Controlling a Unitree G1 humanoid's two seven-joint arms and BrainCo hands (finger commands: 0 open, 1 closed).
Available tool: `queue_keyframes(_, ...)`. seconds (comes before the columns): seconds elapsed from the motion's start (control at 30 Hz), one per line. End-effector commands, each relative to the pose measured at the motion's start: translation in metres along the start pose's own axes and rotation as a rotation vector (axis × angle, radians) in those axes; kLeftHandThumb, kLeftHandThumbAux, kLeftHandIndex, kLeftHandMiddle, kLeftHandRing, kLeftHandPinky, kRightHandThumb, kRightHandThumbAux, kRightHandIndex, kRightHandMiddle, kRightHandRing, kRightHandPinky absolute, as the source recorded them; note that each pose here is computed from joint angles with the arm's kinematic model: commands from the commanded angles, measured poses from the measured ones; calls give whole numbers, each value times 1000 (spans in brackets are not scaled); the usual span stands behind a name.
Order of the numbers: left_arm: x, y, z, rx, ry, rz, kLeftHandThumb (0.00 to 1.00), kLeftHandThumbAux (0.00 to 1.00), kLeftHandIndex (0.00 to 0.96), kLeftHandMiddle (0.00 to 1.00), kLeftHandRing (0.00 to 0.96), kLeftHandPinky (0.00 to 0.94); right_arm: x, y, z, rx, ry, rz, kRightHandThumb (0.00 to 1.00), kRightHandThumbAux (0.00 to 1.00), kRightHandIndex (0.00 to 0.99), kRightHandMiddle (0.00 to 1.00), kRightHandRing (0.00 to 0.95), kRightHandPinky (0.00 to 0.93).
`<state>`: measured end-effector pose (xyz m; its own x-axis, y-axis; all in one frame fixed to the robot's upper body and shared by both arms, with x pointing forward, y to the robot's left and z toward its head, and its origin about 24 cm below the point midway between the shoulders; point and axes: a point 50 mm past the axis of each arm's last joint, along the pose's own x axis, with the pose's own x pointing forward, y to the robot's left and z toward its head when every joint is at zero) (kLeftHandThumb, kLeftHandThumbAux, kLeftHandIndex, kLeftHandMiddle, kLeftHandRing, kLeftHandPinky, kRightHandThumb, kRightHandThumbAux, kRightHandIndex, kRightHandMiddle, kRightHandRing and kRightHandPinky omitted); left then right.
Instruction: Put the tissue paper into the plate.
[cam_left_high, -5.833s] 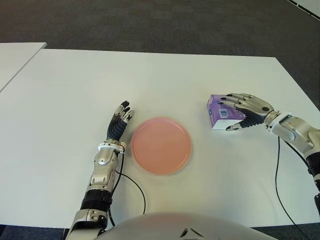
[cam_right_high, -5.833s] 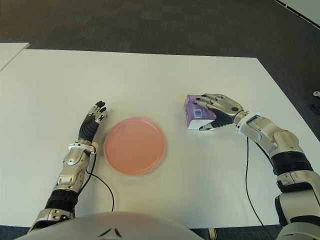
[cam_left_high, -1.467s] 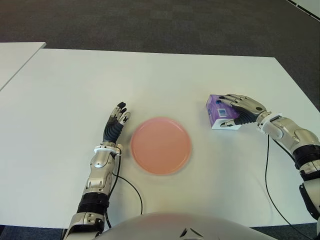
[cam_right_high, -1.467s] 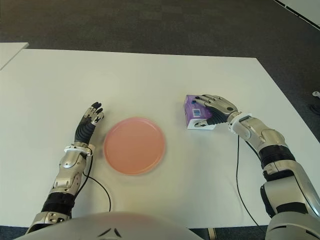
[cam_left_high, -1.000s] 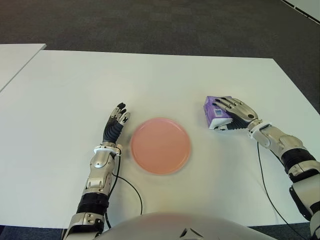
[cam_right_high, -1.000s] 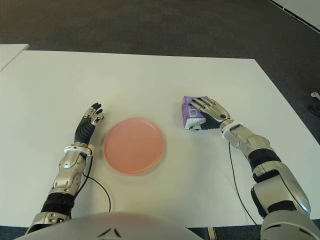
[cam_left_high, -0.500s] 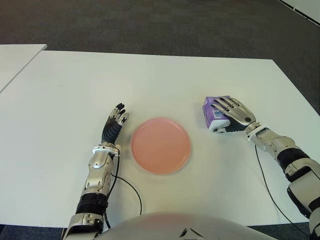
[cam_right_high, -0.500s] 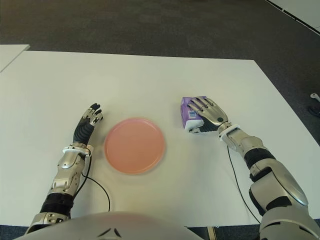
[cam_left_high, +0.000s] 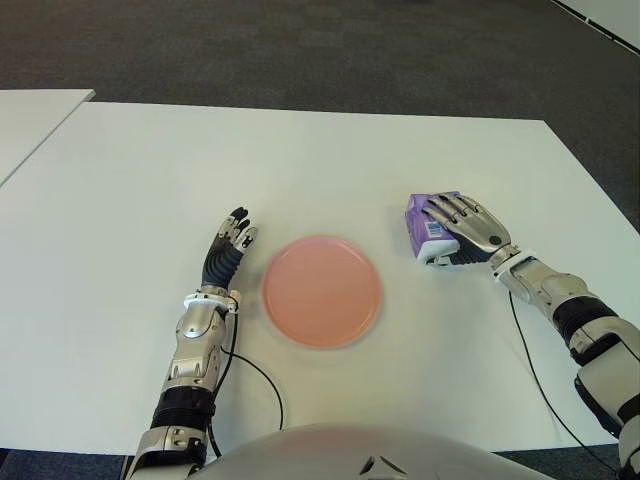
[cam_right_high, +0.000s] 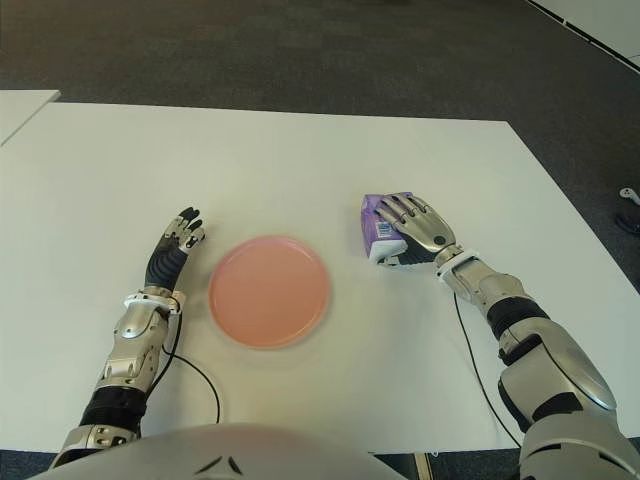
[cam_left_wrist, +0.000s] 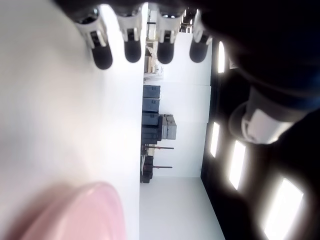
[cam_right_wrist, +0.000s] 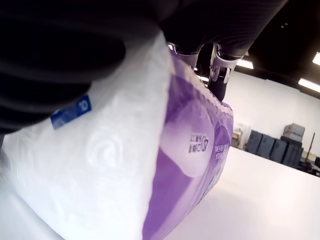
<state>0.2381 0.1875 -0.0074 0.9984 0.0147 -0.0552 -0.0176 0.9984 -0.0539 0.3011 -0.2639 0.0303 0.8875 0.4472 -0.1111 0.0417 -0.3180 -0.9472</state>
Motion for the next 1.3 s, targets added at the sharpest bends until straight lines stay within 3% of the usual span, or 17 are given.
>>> queue_keyframes(0.03,-4,2,-10,-6,56,0,0,537,0,0,0,0,-31,55,47,60,-140,315,344,471,0,0,0,0)
queue_keyframes(0.37,-3,3,-10,-13,61,3,0,527,0,0,0,0,-29,54,48,94,-117,320,362,486,0,3,0,21)
queue_keyframes(0.5,-3,3,-11,-14,61,4,0,526,0,0,0,0,-24,58,55,164,-83,332,430,506,76,120,130,182)
queue_keyframes(0.57,-3,2,-11,-14,60,4,0,525,0,0,0,0,-20,59,58,202,-66,343,507,507,221,230,221,263)
queue_keyframes(0.63,-3,2,-10,-13,60,4,0,523,0,0,0,0,-19,59,59,223,-60,333,546,507,290,288,272,307)
queue_keyframes(0.67,-3,2,-10,-12,59,4,0,522,0,0,0,0,-20,59,59,229,-58,324,606,577,339,365,354,390)
queue_keyframes(0.77,-4,1,-10,-12,61,4,0,520,0,0,0,0,-17,60,62,231,-44,300,751,647,378,460,500,539)
queue_keyframes(0.87,-4,1,-10,-10,64,6,0,518,0,0,0,0,-16,60,64,251,-5,247,814,666,399,492,597,634)
queue_keyframes(1.17,-5,2,-11,-7,66,7,0,512,0,0,0,0,-19,63,73,322,73,76,852,674,411,519,732,745)
queue_keyframes(1.3,-5,2,-11,-9,68,8,0,508,0,0,0,0,-19,63,74,318,75,51,855,674,412,523,756,747)
